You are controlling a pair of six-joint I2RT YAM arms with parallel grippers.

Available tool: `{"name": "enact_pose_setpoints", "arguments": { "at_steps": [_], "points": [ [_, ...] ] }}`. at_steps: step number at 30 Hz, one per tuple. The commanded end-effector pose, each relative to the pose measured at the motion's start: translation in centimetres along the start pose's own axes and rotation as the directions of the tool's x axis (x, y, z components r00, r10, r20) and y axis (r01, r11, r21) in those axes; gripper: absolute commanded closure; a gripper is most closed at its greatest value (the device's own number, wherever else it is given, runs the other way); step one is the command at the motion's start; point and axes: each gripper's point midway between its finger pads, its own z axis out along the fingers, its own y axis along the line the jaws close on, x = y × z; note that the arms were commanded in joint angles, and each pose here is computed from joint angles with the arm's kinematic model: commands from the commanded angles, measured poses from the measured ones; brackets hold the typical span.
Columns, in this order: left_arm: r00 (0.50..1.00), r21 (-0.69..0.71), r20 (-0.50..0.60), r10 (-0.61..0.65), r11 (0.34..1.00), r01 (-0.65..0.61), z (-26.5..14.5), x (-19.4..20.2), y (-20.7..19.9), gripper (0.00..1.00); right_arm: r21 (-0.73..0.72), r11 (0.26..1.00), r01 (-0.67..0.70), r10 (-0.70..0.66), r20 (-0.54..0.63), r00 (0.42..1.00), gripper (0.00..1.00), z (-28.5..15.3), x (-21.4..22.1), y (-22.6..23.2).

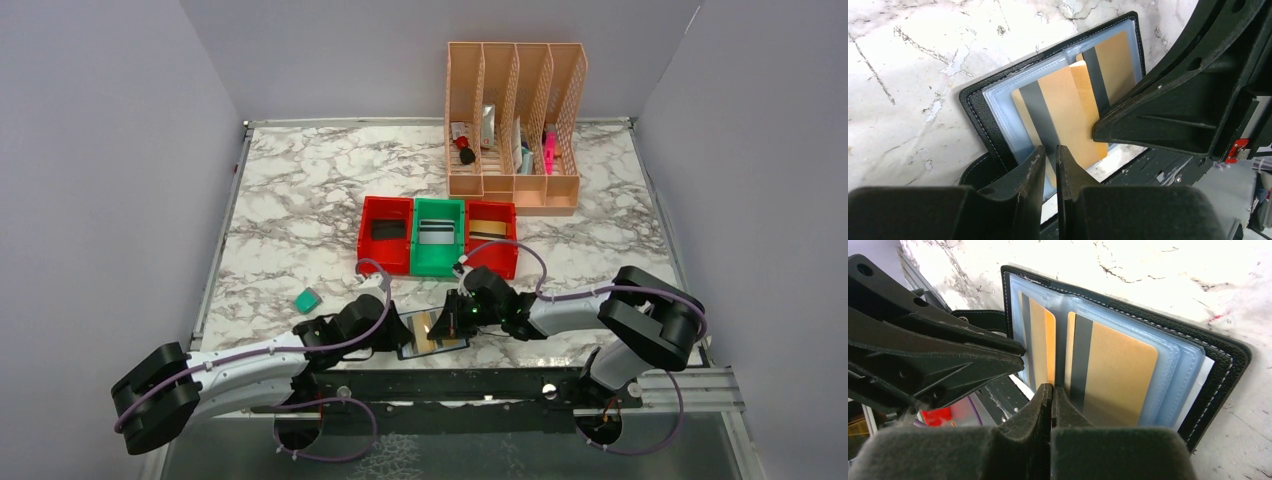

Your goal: Take the credit cards out of the card holder

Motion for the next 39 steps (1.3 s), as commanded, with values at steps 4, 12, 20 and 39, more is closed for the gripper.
{"name": "enact_pose_setpoints", "arguments": {
  "at_steps": [4,12,20,39],
  "points": [
    [0.999,-0.109,-0.013,-0.032,0.994,0.030,0.0,1.1,2.9,0.84,0.019,1.000,-0.014,0.014,0.010,1.000,0.95,0.0,0.0,-0.6],
    [0.999,-0.153,-0.021,-0.024,0.988,0.020,-0.1,1.4,3.9,0.85,0.039,0.999,-0.004,0.003,0.037,0.999,0.94,-0.6,-0.7,-0.5],
    [0.999,-0.170,-0.030,-0.015,0.985,0.010,-0.1,1.8,4.5,0.85,0.073,0.997,-0.004,0.000,0.057,0.998,0.94,-1.4,-0.9,-1.4],
    [0.998,-0.061,-0.048,0.027,0.998,-0.030,0.0,1.8,2.5,0.86,-0.055,0.996,-0.071,0.075,0.085,0.994,0.75,0.0,-1.3,-0.1]
  ]
}}
